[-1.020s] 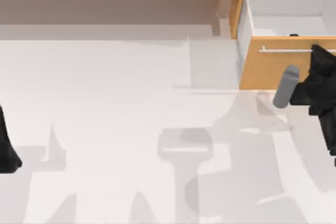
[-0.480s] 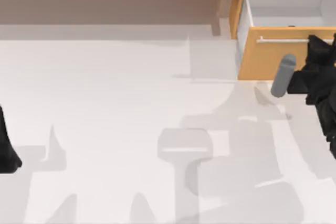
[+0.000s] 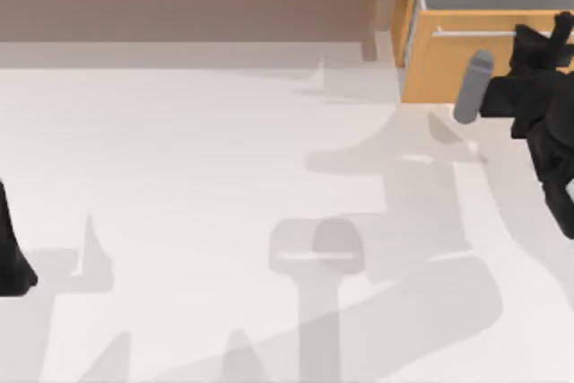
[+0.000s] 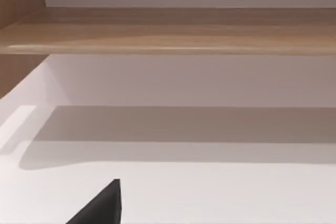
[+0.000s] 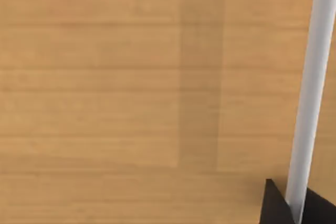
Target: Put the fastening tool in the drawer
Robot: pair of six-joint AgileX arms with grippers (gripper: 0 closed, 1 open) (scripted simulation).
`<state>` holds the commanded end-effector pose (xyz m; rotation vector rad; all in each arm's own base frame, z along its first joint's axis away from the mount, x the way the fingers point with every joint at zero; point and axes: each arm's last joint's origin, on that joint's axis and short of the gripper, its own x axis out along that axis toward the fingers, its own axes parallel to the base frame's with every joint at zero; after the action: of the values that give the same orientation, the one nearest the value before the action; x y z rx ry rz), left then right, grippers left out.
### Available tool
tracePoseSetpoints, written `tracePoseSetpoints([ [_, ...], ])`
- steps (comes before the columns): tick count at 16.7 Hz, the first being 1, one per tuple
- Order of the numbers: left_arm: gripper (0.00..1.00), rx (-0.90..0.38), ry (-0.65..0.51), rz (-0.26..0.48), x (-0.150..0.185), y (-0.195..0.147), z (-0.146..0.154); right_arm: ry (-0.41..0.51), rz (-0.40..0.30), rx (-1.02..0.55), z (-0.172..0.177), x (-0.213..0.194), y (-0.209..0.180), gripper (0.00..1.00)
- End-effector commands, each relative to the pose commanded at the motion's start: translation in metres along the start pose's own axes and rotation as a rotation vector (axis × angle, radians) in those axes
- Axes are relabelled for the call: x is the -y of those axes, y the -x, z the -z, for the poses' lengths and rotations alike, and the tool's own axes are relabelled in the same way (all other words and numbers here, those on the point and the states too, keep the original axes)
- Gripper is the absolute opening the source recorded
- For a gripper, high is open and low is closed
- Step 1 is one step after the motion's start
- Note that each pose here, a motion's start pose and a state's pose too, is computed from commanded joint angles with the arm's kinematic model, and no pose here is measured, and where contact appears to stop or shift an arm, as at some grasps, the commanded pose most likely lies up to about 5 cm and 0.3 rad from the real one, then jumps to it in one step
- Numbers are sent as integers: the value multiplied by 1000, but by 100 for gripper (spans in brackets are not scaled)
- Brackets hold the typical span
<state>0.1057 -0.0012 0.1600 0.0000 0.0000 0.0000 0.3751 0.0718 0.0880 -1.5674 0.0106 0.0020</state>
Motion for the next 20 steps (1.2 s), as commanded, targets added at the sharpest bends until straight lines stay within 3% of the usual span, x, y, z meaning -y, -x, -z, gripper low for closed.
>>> tracePoseSetpoints([
  [6,100,0,0,0,0,0,0,-2,-2,-3,0,0,-4,0],
  [14,100,0,0,0,0,0,0,-1,0,0,-1,1,-58,0],
  [19,100,0,0,0,0,0,0,-2,-2,0,0,1,-64,0],
  [20,100,0,0,0,0,0,0,-2,-2,0,0,1,-64,8],
])
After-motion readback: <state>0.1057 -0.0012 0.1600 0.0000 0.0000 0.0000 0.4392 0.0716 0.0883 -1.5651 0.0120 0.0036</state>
